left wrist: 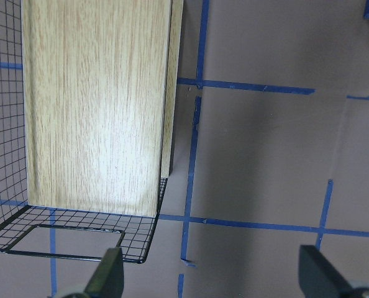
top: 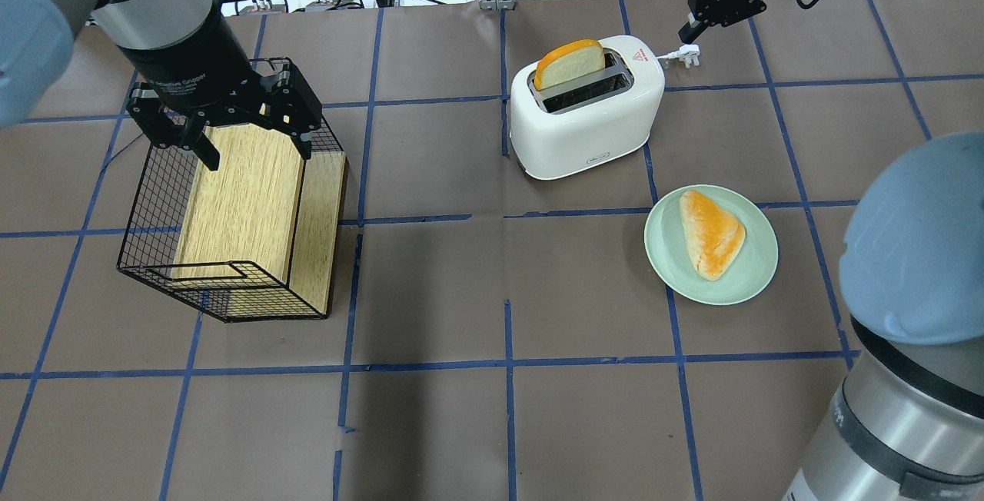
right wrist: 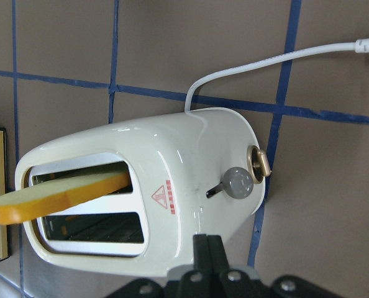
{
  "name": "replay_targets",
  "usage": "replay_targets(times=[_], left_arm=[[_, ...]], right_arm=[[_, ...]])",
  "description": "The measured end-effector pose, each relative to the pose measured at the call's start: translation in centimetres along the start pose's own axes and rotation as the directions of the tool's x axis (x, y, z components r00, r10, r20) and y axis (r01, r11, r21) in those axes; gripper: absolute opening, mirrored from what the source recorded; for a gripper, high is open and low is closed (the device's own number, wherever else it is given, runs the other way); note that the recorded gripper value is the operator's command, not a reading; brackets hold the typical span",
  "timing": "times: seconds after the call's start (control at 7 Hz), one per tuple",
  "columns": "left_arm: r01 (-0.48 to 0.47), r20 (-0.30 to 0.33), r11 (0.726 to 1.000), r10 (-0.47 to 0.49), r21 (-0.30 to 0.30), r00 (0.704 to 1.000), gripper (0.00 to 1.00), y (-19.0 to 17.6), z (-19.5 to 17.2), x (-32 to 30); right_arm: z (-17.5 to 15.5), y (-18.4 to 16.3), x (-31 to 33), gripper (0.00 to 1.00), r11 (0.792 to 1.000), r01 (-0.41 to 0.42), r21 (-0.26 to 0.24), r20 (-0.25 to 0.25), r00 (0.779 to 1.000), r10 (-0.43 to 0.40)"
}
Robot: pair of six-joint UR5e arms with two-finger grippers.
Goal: Press toaster with right arm
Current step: 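Lower the right gripper onto the toaster's brass lever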
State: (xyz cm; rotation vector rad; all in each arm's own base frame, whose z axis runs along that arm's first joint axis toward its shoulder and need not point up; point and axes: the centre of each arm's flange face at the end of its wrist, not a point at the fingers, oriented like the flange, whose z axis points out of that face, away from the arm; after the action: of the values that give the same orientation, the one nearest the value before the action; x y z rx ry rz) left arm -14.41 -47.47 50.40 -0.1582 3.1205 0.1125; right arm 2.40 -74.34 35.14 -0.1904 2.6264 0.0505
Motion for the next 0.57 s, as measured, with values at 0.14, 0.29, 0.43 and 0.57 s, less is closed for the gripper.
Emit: replay_targets(times=[0.14,0.29,0.43,0.57], left_arm=[[0.0,0.0,1.0,0.0,0.0,1.0,1.0,0.0,0.0,0.0],[0.0,0.0,1.0,0.0,-0.001,1.0,1.0,0.0,0.0,0.0],[0.0,0.0,1.0,0.0,-0.001,1.0,1.0,0.0,0.0,0.0],[0.0,0.0,1.0,0.0,-0.001,1.0,1.0,0.0,0.0,0.0]], right_arm=[[1.0,-1.1,0.7,0.0,1.0,0.0,-0.007,0.003,1.0,0.0],[1.9,-1.8,1.3,0.0,1.0,-0.003,-0.016,0.008,1.0,0.003],[2.7,-2.2,2.0,0.0,1.0,-0.009,-0.029,0.013,1.0,0.009],[3.4,-2.3,2.4,0.0,0.999,-0.016,-0.041,0.018,1.0,0.016]])
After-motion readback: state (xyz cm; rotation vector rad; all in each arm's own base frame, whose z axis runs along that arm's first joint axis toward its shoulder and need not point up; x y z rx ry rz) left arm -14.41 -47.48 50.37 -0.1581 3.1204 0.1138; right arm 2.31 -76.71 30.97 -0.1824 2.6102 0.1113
